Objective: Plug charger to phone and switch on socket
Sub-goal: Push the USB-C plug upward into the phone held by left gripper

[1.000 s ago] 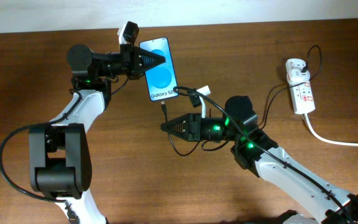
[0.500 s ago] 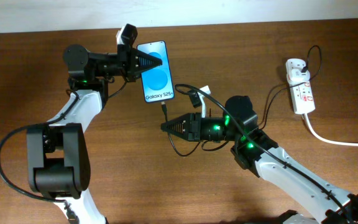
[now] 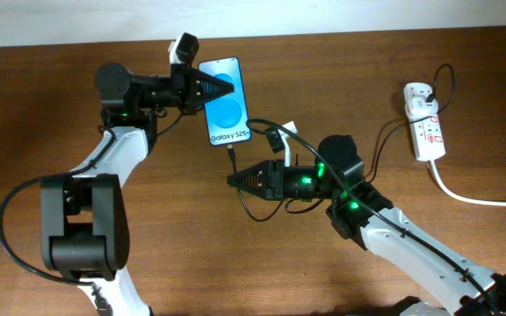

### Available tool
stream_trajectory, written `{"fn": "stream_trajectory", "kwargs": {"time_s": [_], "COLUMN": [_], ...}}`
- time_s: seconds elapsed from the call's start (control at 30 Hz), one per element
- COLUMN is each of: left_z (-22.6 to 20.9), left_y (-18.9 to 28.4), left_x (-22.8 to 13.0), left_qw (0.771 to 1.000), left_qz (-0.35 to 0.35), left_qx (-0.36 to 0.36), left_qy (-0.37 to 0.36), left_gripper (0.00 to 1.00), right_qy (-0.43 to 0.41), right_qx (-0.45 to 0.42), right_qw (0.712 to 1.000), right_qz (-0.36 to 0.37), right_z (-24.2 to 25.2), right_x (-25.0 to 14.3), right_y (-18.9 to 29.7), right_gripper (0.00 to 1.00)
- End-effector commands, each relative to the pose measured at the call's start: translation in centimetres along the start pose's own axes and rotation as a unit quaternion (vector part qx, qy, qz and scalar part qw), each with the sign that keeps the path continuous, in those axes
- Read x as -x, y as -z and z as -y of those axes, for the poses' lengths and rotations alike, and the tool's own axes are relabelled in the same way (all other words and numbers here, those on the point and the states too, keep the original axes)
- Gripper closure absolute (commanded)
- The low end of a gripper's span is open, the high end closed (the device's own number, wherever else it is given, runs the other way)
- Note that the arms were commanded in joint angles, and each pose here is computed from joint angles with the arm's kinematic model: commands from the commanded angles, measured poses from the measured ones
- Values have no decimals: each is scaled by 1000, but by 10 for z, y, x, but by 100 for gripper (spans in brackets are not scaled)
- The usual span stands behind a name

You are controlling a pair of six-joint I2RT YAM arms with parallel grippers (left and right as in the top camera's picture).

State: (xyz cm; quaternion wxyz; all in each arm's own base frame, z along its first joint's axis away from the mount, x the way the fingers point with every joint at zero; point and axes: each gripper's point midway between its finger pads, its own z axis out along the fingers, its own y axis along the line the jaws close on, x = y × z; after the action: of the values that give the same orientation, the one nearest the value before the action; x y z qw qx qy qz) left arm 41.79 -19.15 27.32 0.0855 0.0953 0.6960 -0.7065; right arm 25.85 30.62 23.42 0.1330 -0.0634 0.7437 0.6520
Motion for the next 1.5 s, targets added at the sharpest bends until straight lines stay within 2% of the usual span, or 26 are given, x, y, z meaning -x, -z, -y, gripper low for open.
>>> {"fn": "stream_trajectory", "kwargs": {"time_s": [0.0, 1.47], "left_z": [8, 9], "left_y": [17, 3], "left_x": [11, 4], "left_qw": [999, 1000], "left_qz": [28, 8], "left_qx": [4, 0], "left_qy": [-31, -27], "left_gripper": [100, 100], "right_qy": [3, -8], "right_qx": [7, 0], "right_qw": [1000, 1000], "right_qz": [-8, 11], "right_z": [-5, -2], "right_x": [-2, 6], "right_y": [-1, 0], "right_gripper": [96, 96]}}
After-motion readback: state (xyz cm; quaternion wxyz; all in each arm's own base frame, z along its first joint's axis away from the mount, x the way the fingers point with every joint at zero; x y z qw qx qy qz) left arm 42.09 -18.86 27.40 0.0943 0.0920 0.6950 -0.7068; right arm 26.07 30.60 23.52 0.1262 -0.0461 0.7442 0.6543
